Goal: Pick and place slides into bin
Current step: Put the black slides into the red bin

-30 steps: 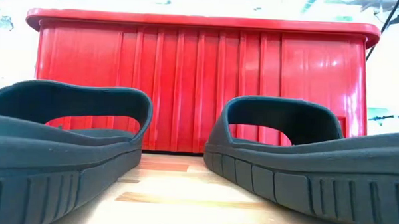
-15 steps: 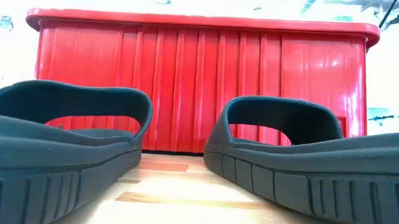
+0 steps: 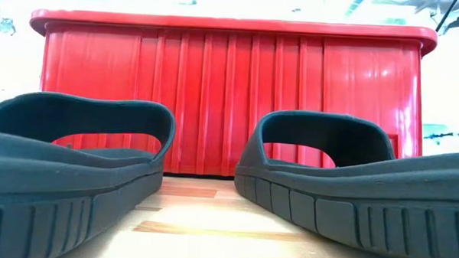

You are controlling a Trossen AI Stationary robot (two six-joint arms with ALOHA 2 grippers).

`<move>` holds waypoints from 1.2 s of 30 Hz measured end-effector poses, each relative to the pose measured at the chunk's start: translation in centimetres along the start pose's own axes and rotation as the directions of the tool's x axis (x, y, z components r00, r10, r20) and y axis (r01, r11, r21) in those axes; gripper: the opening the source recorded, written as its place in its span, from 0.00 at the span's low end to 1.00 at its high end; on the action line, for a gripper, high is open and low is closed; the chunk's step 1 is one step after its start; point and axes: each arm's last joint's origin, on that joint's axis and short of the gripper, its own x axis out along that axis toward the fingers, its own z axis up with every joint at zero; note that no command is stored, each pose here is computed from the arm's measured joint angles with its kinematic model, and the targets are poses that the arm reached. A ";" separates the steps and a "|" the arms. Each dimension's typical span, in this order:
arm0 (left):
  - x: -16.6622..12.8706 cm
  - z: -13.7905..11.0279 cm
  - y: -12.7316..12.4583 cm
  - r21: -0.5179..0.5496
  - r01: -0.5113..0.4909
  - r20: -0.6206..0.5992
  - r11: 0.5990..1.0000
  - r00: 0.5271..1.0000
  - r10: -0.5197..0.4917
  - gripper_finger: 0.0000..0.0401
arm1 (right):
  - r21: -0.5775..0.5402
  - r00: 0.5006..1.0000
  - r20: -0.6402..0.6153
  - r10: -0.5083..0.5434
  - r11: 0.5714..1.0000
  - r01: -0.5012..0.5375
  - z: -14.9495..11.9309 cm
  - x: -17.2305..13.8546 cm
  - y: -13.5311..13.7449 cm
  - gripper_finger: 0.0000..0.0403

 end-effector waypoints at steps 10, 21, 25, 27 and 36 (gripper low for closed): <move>0.0 0.0 0.1 -0.047 -0.018 0.009 0.999 1.000 0.018 0.44 | 0.045 0.994 -0.099 -0.036 0.998 0.041 -0.8 2.9 -6.2 0.00; 0.0 0.0 0.0 -0.081 0.004 -0.002 0.997 1.000 -0.004 0.44 | 0.114 0.986 -0.158 0.046 0.993 -0.028 -2.0 7.8 -12.4 0.00; 0.1 0.0 -0.3 -0.074 0.024 -0.017 0.997 1.000 -0.025 0.44 | 0.115 0.986 -0.156 0.052 0.993 -0.034 -2.2 9.9 -14.2 0.00; 0.2 0.0 -0.6 -0.069 0.032 -0.023 0.997 0.999 -0.034 0.44 | 0.118 0.986 -0.148 0.075 0.991 -0.058 -2.4 10.6 -14.9 0.00; 0.1 -0.1 -0.8 -0.126 0.055 -0.031 0.990 0.998 -0.059 0.44 | 0.086 0.964 -0.220 0.147 0.988 -0.131 -3.0 16.1 -16.2 0.00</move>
